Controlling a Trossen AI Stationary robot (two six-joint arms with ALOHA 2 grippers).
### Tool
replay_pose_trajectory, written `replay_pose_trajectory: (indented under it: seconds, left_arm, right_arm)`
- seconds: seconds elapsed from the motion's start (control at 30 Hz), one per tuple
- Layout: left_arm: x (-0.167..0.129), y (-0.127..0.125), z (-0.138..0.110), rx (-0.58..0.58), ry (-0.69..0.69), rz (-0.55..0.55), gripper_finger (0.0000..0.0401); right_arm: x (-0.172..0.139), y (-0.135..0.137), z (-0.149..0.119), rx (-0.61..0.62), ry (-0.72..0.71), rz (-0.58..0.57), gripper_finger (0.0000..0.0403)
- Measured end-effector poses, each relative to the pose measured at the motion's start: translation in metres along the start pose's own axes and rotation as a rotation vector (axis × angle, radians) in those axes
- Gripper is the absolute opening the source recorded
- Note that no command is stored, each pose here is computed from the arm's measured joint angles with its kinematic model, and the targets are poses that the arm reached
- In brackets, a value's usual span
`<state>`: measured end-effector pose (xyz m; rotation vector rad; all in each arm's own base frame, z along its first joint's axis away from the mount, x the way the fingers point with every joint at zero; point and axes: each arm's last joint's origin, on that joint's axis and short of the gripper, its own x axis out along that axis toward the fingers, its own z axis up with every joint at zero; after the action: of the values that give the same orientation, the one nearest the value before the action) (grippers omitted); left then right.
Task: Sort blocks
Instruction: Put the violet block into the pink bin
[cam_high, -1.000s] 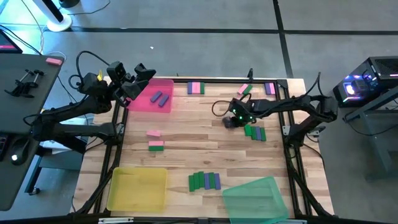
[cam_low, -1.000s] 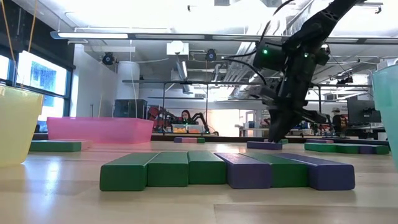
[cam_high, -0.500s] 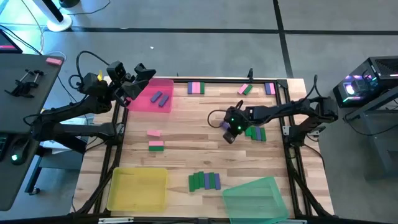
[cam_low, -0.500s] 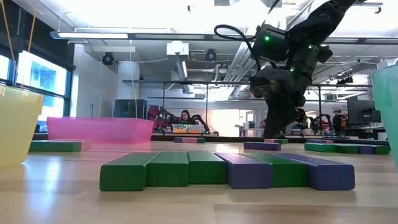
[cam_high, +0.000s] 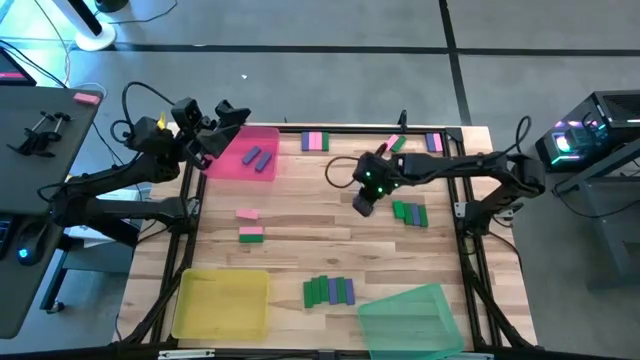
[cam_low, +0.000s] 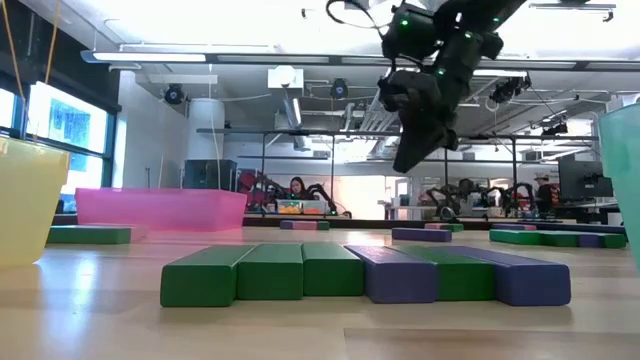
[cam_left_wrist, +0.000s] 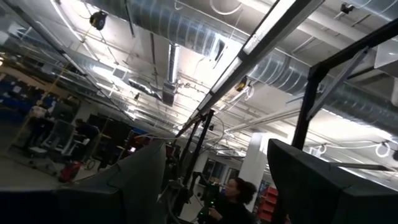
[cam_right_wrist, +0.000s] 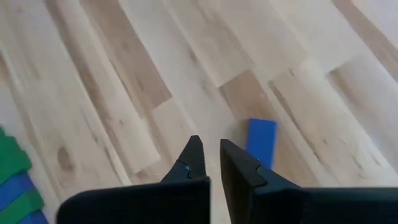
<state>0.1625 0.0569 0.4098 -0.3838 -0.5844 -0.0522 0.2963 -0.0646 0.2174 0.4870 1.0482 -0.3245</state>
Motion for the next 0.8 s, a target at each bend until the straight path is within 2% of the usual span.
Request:
replay_pose_trajectory:
  seconds: [0.13,0.3,0.43,0.6,0.8]
  left_arm:
    - [0.000,0.000,-0.001,-0.003,0.003,0.005,0.0268]
    - [0.000,0.001,-0.001,-0.005,0.010,0.009,0.0268]
    - [0.000,0.001,-0.001,-0.005,0.009,0.010,0.0268]
    - [0.000,0.001,-0.001,-0.005,0.008,0.011,0.0268]
    - [0.000,0.001,-0.001,-0.005,-0.002,0.025,0.0268]
  right_arm:
    - [0.011,-0.004,-0.005,-0.017,0.111,-0.079,0.0064]
    - [0.033,-0.009,-0.008,0.041,0.166,-0.121,0.0175]
    - [0.047,-0.012,-0.011,-0.063,0.202,-0.176,0.0246]
    - [0.056,-0.016,-0.012,-0.050,0.202,-0.275,0.0269]
    - [0.073,-0.022,-0.015,0.040,0.260,-0.263,0.0262]
